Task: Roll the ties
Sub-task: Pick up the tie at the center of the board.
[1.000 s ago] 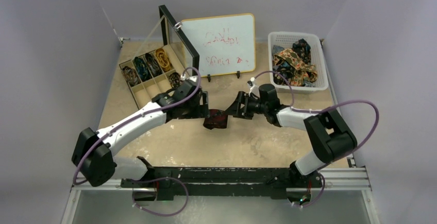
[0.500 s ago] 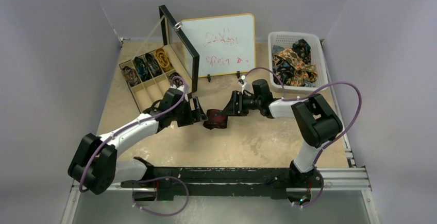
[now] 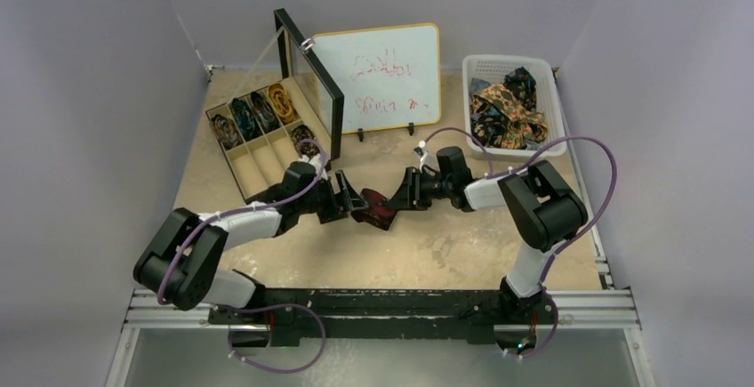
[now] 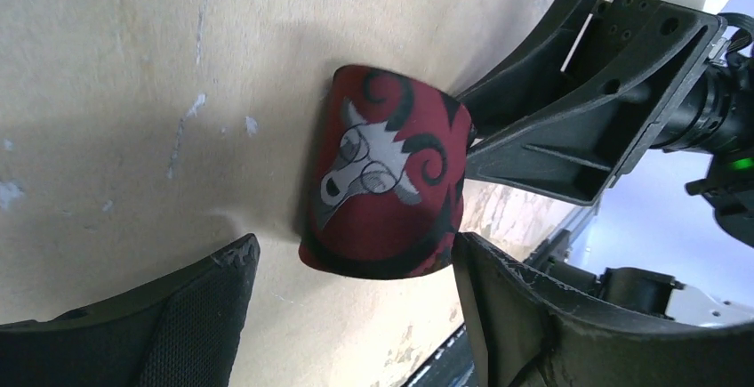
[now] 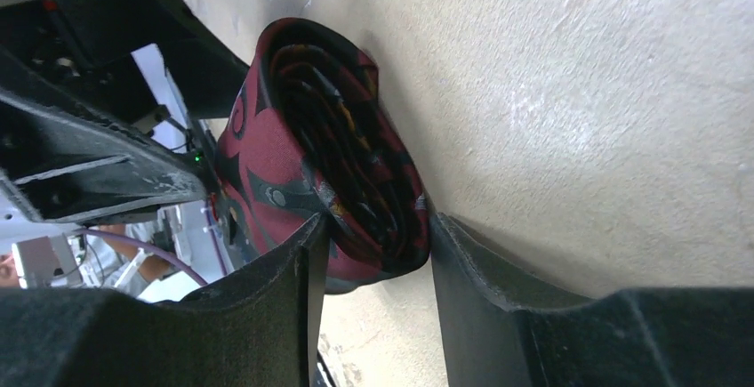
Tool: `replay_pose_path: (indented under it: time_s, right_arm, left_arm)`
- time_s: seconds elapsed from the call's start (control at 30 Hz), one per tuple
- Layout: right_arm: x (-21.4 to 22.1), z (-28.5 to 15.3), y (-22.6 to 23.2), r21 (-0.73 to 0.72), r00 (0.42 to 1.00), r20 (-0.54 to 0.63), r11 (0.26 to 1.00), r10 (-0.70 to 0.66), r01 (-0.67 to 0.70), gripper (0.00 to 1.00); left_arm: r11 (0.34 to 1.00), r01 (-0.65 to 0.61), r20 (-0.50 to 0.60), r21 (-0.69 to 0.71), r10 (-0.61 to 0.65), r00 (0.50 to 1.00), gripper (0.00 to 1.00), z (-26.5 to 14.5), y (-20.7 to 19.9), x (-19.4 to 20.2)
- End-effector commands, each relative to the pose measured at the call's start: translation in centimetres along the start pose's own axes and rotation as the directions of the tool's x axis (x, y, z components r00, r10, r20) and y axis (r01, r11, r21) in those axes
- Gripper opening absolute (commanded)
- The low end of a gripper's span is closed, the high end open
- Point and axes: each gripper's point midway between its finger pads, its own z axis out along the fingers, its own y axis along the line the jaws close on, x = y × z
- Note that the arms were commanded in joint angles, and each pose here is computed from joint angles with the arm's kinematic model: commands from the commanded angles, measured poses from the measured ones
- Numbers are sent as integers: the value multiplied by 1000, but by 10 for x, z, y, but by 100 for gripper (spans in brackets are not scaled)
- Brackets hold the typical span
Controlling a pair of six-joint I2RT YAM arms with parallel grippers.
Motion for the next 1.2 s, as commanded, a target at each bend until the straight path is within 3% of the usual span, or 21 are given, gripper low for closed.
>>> replay_pose_path:
  time_s: [0.0, 0.2, 0.6, 0.93, 1.17]
  right_arm:
    - [3, -4, 8, -32, 1000, 23, 999, 1, 0, 48]
    - [11, -6, 4, -27, 1000, 14, 1000, 6, -6, 48]
    - [11, 0, -6, -3, 1000, 3, 1000, 29, -29, 47]
    - [24, 3, -6, -9, 998, -6, 998, 66, -66, 45]
    - [31, 4, -3, -21, 997, -8, 997, 79, -79, 44]
  left_arm:
    - [989, 74, -1, 128, -75, 997, 77, 2, -17, 2]
    - [985, 110, -21, 132, -108, 994, 77, 9, -11, 7]
    - [990, -62, 4, 123, 62, 998, 77, 24, -5, -3]
    - [967, 39, -64, 251, -23, 998, 67, 27, -12, 18]
    - [964, 152, -65, 218, -141, 988, 67, 22, -9, 24]
